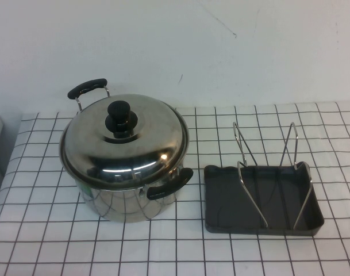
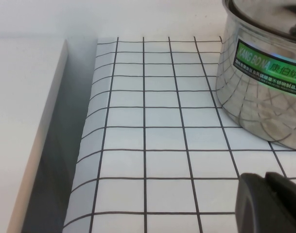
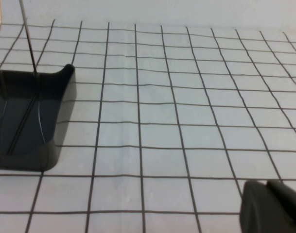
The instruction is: Put pot lid on rack
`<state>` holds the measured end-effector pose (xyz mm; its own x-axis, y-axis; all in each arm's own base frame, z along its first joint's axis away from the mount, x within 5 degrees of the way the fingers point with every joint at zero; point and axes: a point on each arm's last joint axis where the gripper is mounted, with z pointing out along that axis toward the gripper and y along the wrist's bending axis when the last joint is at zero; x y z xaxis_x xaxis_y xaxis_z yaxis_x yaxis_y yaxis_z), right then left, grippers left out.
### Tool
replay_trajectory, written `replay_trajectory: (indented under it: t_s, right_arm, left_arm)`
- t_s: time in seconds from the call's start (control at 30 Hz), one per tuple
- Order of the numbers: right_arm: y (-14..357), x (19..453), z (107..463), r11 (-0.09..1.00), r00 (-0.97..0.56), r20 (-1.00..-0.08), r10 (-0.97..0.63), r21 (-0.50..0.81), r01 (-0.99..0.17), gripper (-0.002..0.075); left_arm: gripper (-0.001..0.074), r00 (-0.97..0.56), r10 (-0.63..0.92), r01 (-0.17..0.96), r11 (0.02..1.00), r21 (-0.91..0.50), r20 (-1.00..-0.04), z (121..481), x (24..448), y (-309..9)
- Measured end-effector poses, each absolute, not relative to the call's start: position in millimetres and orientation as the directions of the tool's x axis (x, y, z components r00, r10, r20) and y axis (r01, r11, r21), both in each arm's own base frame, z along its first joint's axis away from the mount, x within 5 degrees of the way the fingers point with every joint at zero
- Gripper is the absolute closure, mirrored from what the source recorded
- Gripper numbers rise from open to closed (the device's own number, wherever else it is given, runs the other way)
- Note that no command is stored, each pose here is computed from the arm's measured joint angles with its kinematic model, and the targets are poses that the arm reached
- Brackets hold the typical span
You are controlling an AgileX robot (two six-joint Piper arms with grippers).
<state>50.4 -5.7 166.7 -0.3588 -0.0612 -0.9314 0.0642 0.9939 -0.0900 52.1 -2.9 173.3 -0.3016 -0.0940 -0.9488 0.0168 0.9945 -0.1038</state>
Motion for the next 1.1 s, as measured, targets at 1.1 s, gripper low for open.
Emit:
replay_trajectory:
  t_s: [1.1]
  right_arm:
    - [-4,30,262,0.995,0.705,-0.706,-0.067,0.008,0.102,0.0729]
  left_arm:
    - [0.0738,0.610,-0.142,0.148,0.987,-0.064,-0.780,254,37,-6]
